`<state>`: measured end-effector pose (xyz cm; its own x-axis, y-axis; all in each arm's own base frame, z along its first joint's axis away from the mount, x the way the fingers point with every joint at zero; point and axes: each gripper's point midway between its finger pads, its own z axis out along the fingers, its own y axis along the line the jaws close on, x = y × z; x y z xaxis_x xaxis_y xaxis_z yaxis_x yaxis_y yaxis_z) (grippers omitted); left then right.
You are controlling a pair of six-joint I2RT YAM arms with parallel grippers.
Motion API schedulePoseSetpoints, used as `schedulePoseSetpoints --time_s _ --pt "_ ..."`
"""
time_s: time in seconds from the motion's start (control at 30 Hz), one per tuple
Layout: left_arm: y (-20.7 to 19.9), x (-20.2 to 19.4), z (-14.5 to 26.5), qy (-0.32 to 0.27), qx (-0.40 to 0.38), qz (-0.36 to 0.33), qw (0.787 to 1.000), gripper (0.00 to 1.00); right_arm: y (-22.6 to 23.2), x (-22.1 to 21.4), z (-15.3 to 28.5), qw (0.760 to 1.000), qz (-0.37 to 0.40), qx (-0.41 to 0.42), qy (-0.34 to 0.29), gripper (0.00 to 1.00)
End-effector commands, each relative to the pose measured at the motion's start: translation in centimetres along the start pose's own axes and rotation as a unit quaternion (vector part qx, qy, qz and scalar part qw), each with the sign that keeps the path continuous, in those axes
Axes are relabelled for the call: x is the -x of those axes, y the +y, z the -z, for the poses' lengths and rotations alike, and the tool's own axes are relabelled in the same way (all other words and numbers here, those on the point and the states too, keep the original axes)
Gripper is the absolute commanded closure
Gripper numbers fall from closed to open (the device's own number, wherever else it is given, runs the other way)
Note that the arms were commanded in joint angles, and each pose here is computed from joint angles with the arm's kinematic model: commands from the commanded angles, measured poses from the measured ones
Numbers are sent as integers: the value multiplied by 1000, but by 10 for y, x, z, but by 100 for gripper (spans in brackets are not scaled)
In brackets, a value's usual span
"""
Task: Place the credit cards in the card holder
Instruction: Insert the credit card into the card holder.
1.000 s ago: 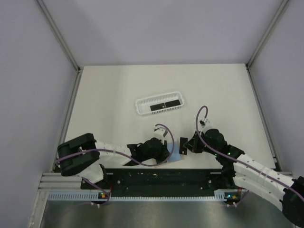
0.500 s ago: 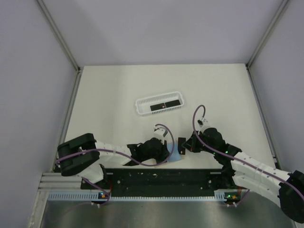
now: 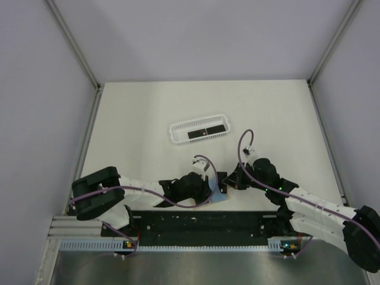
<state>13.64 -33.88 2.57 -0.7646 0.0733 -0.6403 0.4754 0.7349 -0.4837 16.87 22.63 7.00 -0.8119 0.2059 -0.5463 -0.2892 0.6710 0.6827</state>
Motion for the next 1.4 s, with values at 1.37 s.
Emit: schedulePoseSetpoints --time_s 1.37 --pt "-14 8 -26 7 -5 -51 999 84 -50 12 24 986 26 -166 -11 100"
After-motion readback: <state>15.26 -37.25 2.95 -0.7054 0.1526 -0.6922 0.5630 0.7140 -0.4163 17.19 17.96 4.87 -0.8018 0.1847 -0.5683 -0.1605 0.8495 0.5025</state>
